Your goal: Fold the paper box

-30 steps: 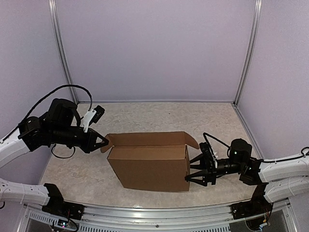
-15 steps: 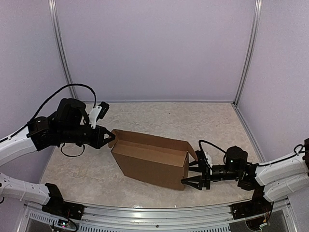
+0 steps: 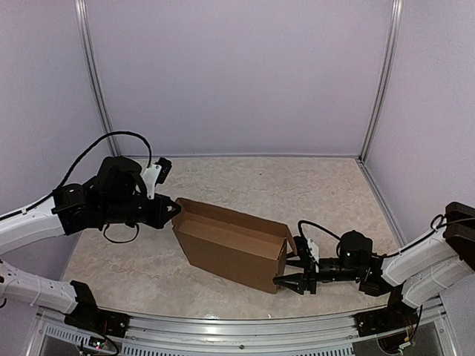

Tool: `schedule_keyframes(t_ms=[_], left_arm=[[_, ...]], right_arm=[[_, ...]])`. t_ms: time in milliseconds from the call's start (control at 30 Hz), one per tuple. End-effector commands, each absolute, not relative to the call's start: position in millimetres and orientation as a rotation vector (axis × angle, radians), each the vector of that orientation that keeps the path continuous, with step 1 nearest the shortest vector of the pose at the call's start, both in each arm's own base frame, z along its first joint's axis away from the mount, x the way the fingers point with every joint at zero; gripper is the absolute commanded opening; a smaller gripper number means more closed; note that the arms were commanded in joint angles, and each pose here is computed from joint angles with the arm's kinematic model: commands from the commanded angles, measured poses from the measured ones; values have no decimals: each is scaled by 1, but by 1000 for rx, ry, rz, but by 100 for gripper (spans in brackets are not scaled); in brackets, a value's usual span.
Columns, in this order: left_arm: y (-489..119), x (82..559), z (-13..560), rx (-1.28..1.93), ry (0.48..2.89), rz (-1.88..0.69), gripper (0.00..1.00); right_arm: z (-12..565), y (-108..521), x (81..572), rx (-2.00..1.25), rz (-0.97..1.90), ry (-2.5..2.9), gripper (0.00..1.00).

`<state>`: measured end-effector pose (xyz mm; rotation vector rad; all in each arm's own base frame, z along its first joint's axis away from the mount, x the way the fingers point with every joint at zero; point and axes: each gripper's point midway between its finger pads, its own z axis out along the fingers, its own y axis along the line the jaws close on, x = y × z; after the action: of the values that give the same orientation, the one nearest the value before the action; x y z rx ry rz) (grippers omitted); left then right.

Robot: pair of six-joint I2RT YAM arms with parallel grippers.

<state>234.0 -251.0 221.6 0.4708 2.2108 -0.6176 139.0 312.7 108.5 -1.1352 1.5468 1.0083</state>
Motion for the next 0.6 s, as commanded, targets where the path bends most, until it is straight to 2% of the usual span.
schedule_keyframes(t_ms=[0, 233, 567], left_arm=[[-255, 218, 197, 545, 2276, -583, 0], [-242, 221, 196, 551, 2267, -436, 0], [-242, 220, 195, 562, 2255, -367, 0]], right_arm=[[123, 314, 150, -1065, 977, 1502, 23], [122, 315, 149, -1062, 983, 1504, 23], [122, 316, 148, -1059, 986, 1505, 23]])
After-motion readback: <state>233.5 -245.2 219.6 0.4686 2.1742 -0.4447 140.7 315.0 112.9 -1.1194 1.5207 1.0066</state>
